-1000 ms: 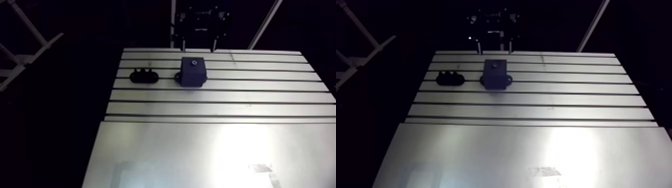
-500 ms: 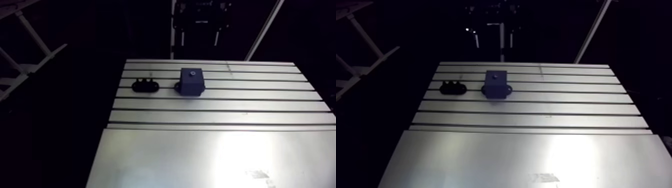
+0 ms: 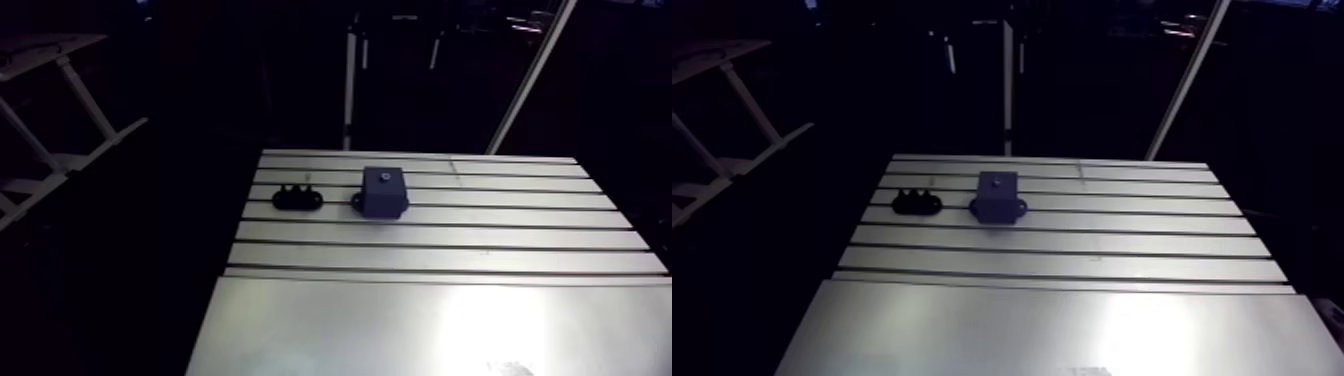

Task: Pick up the M10 bolt and insert it into the hole until fully seated.

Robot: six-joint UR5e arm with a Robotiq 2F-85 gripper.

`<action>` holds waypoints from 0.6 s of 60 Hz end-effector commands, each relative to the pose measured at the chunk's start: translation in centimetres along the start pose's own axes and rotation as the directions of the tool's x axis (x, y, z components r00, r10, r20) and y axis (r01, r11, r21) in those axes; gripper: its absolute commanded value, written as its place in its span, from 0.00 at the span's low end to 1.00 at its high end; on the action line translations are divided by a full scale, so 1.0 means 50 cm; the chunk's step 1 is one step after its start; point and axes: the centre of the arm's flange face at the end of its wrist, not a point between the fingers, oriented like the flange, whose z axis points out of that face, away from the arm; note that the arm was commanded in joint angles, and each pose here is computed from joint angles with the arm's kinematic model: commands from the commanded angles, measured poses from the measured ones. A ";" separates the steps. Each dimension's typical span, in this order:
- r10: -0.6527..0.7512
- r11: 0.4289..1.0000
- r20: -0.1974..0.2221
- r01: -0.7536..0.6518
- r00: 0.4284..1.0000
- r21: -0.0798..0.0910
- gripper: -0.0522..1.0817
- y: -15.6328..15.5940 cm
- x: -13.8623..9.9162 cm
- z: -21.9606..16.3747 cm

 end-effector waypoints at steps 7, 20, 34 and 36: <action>-0.020 1.000 -0.051 0.020 0.998 -0.001 0.05 -0.023 -0.101 -0.114; -0.020 1.000 -0.072 0.019 0.997 -0.001 0.05 -0.024 -0.151 -0.133; -0.017 1.000 -0.050 0.017 0.999 -0.008 0.05 -0.017 -0.184 -0.106; -0.012 1.000 -0.041 0.011 0.999 -0.007 0.05 -0.012 -0.184 -0.096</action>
